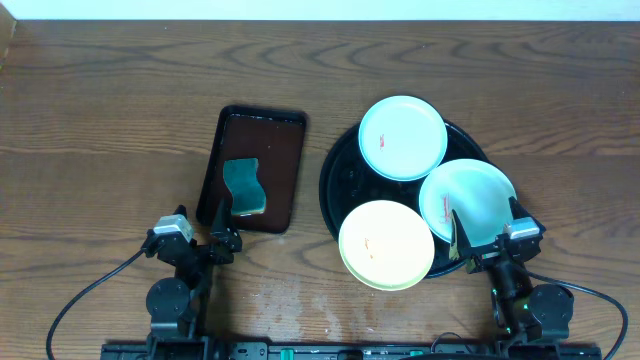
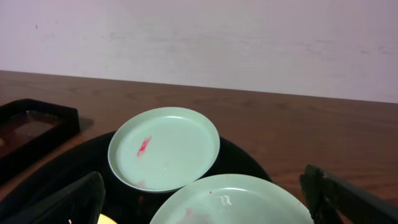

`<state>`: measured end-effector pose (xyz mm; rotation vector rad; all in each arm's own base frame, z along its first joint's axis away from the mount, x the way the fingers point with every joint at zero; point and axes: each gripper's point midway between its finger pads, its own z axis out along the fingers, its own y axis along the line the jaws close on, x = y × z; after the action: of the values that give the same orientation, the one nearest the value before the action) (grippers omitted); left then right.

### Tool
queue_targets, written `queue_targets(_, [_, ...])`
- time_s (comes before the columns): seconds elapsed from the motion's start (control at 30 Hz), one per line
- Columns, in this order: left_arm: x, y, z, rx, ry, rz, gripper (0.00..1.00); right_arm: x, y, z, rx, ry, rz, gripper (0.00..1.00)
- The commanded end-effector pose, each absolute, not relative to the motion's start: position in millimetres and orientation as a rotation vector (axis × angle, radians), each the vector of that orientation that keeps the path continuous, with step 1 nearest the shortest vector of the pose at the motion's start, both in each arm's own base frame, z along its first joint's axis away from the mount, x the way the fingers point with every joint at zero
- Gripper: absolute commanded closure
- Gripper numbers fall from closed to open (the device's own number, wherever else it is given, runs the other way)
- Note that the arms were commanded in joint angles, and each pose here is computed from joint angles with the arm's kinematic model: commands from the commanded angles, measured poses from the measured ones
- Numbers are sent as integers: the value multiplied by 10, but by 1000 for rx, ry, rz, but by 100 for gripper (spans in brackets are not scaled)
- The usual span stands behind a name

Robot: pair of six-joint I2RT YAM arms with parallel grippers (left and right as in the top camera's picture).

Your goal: Clean dirty plates on tray and stack at the side

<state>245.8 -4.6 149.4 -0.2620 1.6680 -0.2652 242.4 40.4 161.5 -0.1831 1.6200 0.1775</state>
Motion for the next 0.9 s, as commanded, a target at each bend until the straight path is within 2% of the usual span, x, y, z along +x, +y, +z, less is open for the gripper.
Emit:
queue_targets(0.0, [2444,-39,1341,-265,1724,-252,17,2418,429,1607,-197,1620,179,1])
queue_targets(0.87, [2444,-38,1343,-265,1723,-251,16,2418,427,1607,-196,1620,178,1])
